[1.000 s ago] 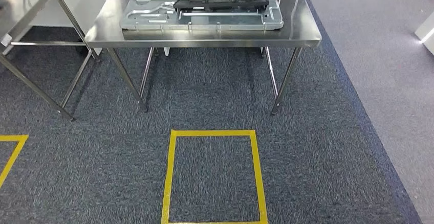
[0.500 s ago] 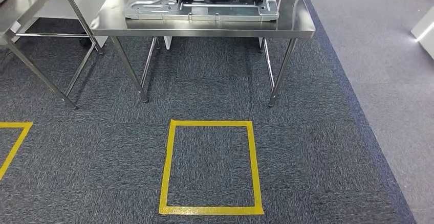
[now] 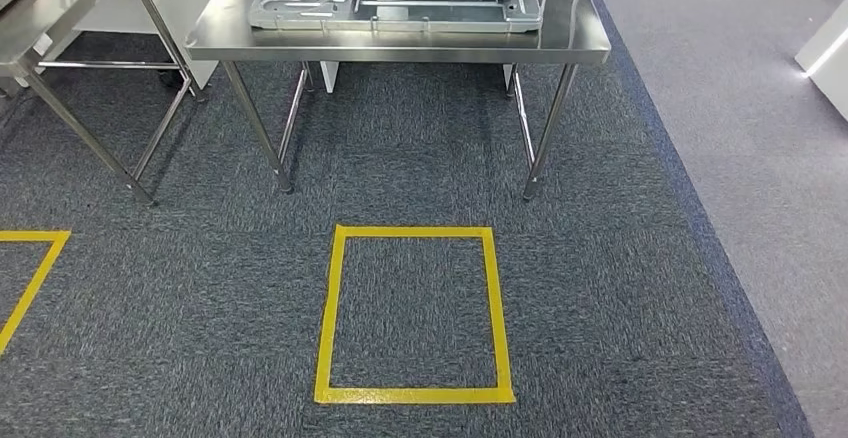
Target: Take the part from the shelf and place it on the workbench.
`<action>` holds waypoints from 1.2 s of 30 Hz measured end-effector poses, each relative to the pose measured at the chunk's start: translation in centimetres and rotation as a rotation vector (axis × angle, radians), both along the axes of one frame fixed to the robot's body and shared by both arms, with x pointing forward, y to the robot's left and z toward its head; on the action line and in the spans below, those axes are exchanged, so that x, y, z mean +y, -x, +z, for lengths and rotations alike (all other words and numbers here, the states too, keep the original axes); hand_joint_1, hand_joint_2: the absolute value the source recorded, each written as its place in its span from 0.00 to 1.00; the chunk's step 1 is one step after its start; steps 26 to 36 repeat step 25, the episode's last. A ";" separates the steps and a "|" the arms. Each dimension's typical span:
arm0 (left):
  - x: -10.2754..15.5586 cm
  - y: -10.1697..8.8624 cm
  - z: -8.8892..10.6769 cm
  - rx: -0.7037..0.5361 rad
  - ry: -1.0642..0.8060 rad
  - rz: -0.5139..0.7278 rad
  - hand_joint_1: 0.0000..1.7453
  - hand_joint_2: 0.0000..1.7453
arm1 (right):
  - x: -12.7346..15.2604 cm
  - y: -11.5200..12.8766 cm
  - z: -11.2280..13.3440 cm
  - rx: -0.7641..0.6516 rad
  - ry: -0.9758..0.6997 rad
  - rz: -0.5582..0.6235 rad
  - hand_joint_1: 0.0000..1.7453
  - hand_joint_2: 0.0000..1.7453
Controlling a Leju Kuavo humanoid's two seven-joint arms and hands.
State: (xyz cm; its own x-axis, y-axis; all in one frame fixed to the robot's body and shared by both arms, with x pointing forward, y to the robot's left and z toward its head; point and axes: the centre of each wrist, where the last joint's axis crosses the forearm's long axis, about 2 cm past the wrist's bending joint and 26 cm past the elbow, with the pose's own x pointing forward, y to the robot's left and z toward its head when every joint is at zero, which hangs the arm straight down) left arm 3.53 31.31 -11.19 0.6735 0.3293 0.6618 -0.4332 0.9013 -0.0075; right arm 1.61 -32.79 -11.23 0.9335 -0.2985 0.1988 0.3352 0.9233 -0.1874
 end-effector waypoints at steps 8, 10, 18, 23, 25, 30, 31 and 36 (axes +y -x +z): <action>-0.2 -0.1 0.0 0.002 0.006 0.004 0.00 0.00 | -0.1 0.0 0.0 -0.003 -0.014 -0.002 0.00 1.00; -0.2 0.0 0.0 0.002 0.006 0.004 0.00 0.00 | -0.1 0.1 0.0 -0.004 -0.014 -0.003 0.00 1.00; -0.2 -0.1 0.0 0.000 0.006 0.004 0.00 0.00 | -0.1 0.0 0.0 -0.006 -0.015 -0.002 0.00 1.00; -0.3 -0.2 0.0 -0.002 0.008 0.004 0.00 0.00 | -0.1 0.1 0.0 -0.004 -0.014 -0.003 0.00 1.00; -0.3 -0.2 0.0 -0.001 0.008 0.004 0.00 0.00 | -0.2 0.2 0.0 -0.002 -0.013 -0.003 0.00 1.00; -0.3 -0.2 0.0 -0.001 0.008 0.004 0.00 0.00 | -0.2 0.2 0.0 -0.002 -0.013 -0.003 0.00 1.00; -0.3 -0.2 0.0 -0.001 0.008 0.004 0.00 0.00 | -0.2 0.2 0.0 -0.002 -0.013 -0.003 0.00 1.00; -0.3 -0.2 0.0 -0.001 0.008 0.004 0.00 0.00 | -0.2 0.2 0.0 -0.002 -0.013 -0.003 0.00 1.00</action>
